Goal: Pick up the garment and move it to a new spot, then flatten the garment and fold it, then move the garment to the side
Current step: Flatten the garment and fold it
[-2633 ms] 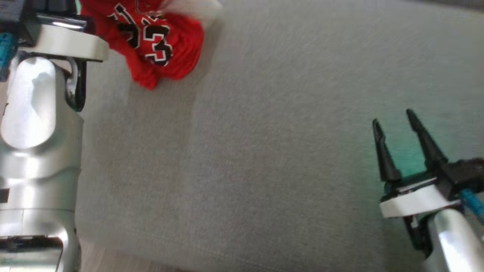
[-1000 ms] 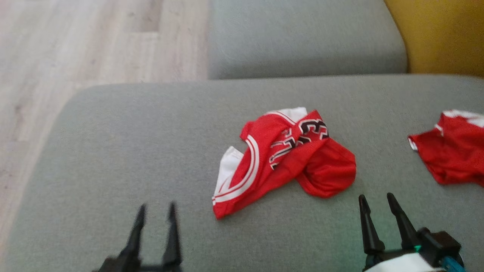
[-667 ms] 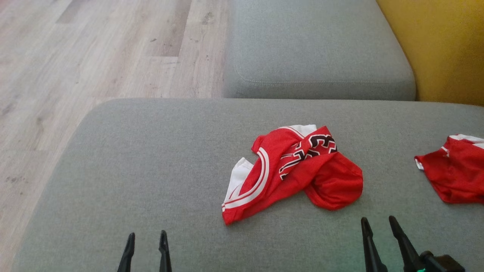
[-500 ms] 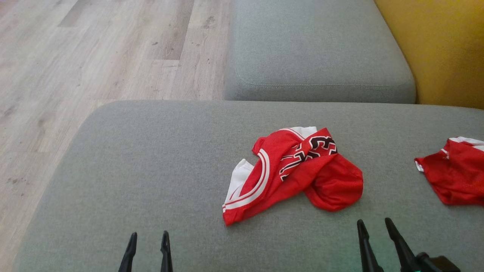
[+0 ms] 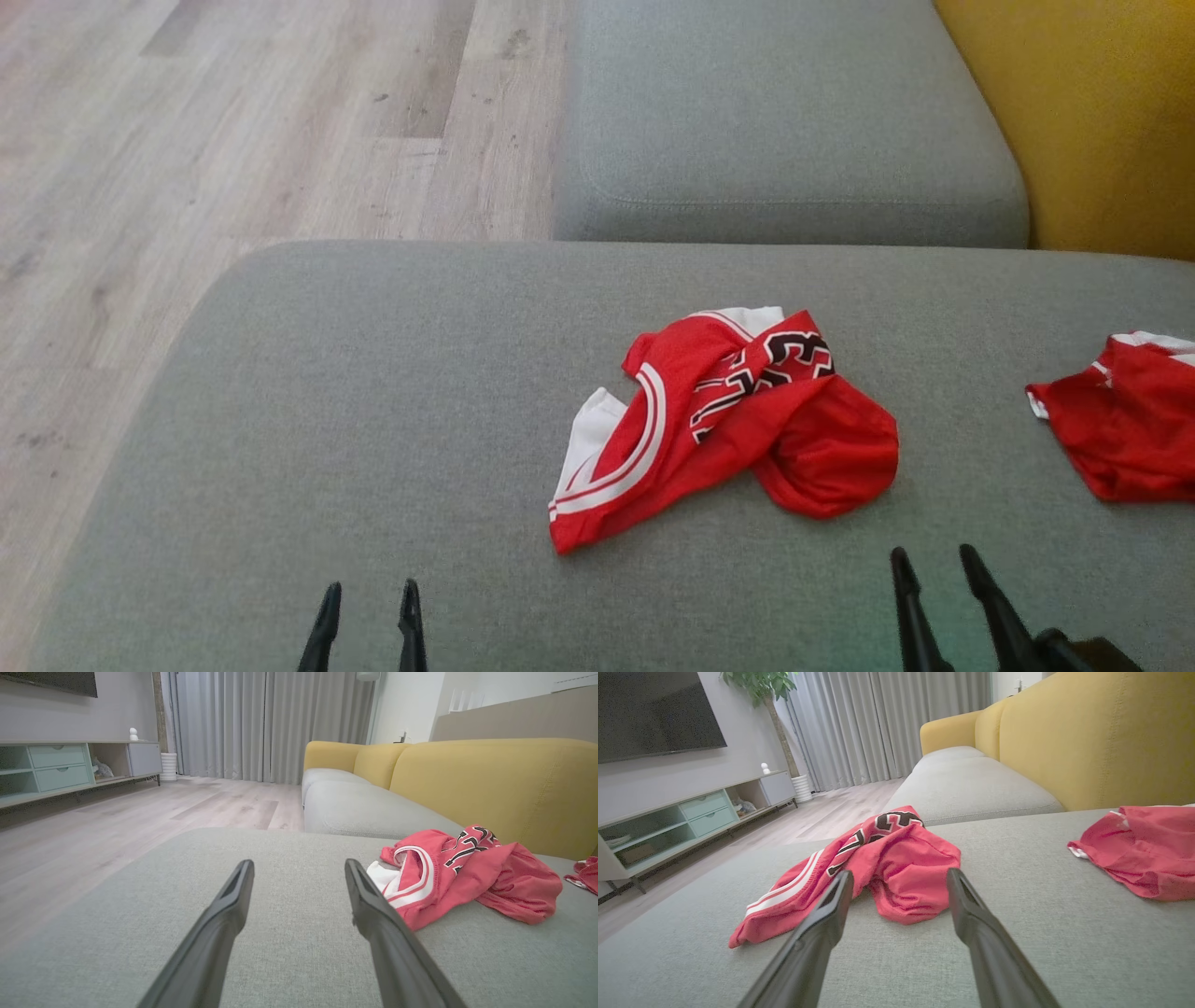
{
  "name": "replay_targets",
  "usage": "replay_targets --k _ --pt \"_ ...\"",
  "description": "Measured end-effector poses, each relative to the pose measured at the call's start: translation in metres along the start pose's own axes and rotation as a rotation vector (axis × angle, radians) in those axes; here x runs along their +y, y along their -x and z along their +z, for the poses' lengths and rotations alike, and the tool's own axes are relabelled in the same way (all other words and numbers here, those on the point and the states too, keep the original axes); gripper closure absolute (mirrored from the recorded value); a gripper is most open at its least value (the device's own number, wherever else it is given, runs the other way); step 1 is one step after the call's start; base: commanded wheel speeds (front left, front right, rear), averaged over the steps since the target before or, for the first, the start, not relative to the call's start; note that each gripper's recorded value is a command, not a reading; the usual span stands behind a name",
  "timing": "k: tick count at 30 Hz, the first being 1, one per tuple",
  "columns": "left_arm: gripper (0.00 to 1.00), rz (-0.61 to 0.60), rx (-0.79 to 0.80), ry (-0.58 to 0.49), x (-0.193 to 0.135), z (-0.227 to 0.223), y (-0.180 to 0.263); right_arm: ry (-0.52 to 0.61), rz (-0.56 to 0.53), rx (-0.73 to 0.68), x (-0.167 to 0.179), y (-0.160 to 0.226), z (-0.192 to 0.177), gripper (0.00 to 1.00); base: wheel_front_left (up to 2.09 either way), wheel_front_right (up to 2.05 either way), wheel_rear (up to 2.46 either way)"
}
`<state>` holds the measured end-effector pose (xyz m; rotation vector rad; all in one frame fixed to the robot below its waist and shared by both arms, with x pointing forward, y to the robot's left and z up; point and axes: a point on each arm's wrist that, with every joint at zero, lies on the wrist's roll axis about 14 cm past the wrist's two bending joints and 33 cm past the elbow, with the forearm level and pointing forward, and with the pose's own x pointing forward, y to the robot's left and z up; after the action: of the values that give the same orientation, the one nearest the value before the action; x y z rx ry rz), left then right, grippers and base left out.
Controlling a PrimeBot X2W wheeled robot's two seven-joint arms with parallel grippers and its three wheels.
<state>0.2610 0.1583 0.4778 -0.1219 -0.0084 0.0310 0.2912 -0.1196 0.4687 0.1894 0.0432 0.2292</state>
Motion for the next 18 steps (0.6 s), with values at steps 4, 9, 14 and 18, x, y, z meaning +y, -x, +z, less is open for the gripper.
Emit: replay_targets --k 4,9,14,18 --pt "0.00 -0.065 0.061 0.031 -0.018 -0.017 -0.004 -0.011 -0.019 0.019 -0.006 -0.001 -0.005 0.00 0.00 0.00 0.00" --pt "0.00 -0.173 0.091 0.050 -0.047 -0.022 -0.042 -0.022 -0.030 0.049 -0.009 -0.006 -0.013 0.00 0.00 0.00 0.00" --pt "0.00 -0.325 0.192 0.032 -0.083 -0.047 -0.073 -0.005 -0.039 0.041 -0.017 -0.018 -0.008 0.00 0.00 0.00 0.00" --pt "0.00 -0.388 0.375 0.006 -0.095 -0.097 -0.074 0.005 -0.073 0.061 -0.031 -0.017 -0.012 0.00 0.00 0.00 0.00"
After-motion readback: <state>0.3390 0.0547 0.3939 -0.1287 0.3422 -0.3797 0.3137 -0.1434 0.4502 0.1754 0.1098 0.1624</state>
